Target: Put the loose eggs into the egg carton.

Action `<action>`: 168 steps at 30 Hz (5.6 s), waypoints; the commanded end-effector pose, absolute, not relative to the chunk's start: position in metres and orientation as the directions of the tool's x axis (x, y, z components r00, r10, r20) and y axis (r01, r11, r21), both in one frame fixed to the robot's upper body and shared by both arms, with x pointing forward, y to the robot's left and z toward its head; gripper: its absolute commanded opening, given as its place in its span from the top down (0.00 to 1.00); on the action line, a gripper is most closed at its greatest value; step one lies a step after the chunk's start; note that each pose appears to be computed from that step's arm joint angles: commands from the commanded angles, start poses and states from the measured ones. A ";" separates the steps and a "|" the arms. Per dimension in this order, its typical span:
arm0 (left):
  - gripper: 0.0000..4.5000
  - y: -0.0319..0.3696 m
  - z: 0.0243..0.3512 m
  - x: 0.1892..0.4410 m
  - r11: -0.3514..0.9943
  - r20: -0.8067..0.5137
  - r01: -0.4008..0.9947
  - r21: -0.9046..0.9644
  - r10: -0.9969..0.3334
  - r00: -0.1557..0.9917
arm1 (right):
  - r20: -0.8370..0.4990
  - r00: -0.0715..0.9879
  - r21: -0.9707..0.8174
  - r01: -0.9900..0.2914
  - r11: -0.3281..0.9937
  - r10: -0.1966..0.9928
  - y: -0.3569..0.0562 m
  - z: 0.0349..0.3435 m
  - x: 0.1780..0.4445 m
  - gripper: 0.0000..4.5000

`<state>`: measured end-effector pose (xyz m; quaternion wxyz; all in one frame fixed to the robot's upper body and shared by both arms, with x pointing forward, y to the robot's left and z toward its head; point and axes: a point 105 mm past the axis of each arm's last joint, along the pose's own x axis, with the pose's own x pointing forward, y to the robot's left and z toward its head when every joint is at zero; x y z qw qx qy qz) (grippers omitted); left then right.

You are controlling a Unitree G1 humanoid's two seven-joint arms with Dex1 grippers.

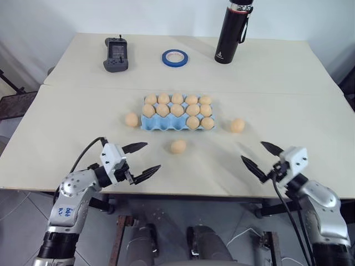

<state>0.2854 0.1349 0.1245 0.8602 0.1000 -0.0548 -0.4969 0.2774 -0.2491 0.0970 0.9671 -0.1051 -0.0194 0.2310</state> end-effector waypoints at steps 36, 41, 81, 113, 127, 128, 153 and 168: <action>0.00 0.148 0.134 0.278 0.582 0.031 0.766 0.272 -0.801 0.598 | 0.130 0.852 -0.146 -0.490 0.860 0.507 -0.174 0.136 0.416 0.54; 0.00 0.172 0.133 0.275 0.654 0.024 0.706 0.273 -0.738 0.674 | 0.208 0.713 -0.190 -0.643 0.742 0.670 -0.121 0.173 0.402 0.54; 0.00 0.220 0.135 0.252 0.689 -0.061 0.674 0.266 -0.686 0.725 | -0.001 0.582 -0.299 -0.776 0.555 0.813 -0.188 0.142 0.299 0.00; 0.00 0.207 0.133 0.250 0.697 -0.022 0.663 0.274 -0.684 0.729 | -0.037 0.326 -0.223 -0.924 0.310 0.945 -0.034 0.118 0.350 0.00; 0.00 0.208 0.134 0.246 0.726 -0.013 0.632 0.270 -0.654 0.757 | 0.078 0.305 -0.261 -0.913 0.314 0.949 -0.017 0.154 0.355 0.51; 0.00 0.208 0.134 0.246 0.727 -0.012 0.632 0.270 -0.653 0.757 | 0.084 0.312 -0.266 -0.908 0.323 0.946 -0.014 0.159 0.357 0.51; 0.00 0.204 0.134 0.251 0.743 0.011 0.616 0.262 -0.641 0.768 | 0.161 0.382 -0.326 -0.850 0.415 0.910 -0.026 0.189 0.374 0.00; 0.00 0.258 0.127 0.258 0.893 0.037 0.417 0.169 -0.429 0.903 | 0.075 0.399 -0.278 -0.872 0.403 0.914 -0.139 0.127 0.289 0.00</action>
